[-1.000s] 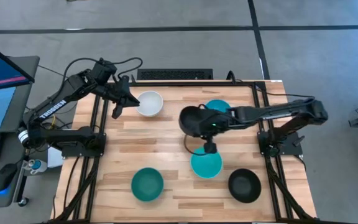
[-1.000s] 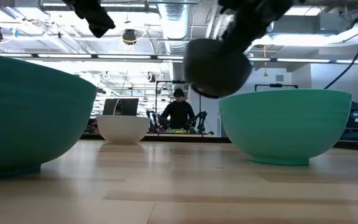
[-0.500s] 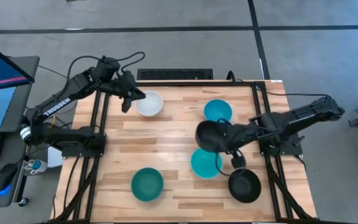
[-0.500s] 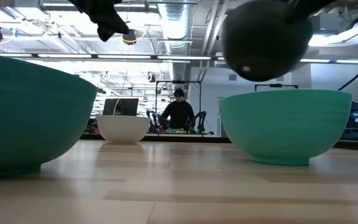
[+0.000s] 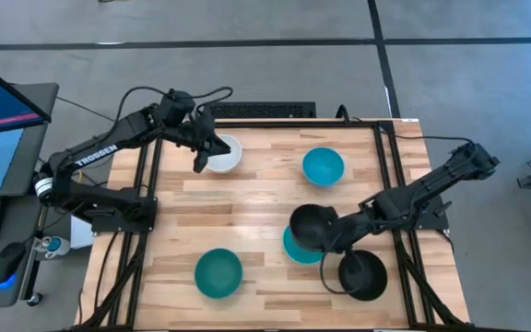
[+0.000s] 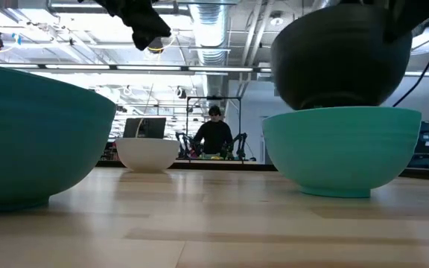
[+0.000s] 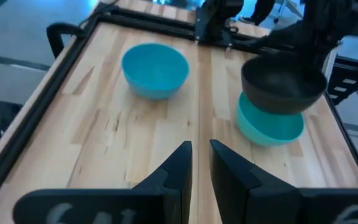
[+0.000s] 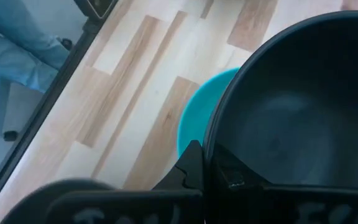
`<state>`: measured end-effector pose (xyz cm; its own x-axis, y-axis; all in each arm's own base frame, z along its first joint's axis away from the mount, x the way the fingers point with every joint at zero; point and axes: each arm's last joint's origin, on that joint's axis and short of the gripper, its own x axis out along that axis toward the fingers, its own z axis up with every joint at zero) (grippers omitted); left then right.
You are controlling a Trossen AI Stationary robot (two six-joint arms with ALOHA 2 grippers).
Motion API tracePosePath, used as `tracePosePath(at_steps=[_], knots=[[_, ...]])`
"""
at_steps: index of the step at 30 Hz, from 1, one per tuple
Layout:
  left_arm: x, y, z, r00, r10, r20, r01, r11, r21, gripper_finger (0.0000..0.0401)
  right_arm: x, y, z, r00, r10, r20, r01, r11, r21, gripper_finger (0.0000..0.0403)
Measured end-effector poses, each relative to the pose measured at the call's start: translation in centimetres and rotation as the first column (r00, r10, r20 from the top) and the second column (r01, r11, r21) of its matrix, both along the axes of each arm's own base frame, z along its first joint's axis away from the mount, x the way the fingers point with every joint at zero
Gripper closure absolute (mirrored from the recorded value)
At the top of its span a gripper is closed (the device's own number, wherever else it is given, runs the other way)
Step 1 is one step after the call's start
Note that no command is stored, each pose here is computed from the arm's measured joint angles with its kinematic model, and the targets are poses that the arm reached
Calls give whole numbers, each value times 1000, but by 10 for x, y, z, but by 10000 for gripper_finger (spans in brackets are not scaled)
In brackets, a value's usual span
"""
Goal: Nest bowls inside each other
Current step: Stack the black bowl on the blue bowl
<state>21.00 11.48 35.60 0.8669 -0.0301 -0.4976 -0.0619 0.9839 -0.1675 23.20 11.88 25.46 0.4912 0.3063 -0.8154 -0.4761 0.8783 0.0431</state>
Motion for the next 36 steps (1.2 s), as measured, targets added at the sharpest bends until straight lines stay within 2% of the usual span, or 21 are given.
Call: tracePosePath(at_steps=[5,14,23,30,36], knots=[[-3,-3,4,1000,0,13,0,1000,-1,356,14,9,-11,1000,-23,8,23,999,29,391],[-4,-4,5,1000,-7,19,7,1000,11,356,24,18,-38,996,-31,-89,31,999,-9,391],[-4,-4,5,1000,-13,21,13,1000,12,356,27,21,-38,996,-48,-69,49,999,22,358],[-4,-5,5,1000,-17,22,17,1000,15,356,26,22,-39,993,-47,-112,56,996,74,357],[-4,-4,5,1000,-18,24,17,1000,16,356,28,19,-39,993,-66,-103,72,996,59,355]])
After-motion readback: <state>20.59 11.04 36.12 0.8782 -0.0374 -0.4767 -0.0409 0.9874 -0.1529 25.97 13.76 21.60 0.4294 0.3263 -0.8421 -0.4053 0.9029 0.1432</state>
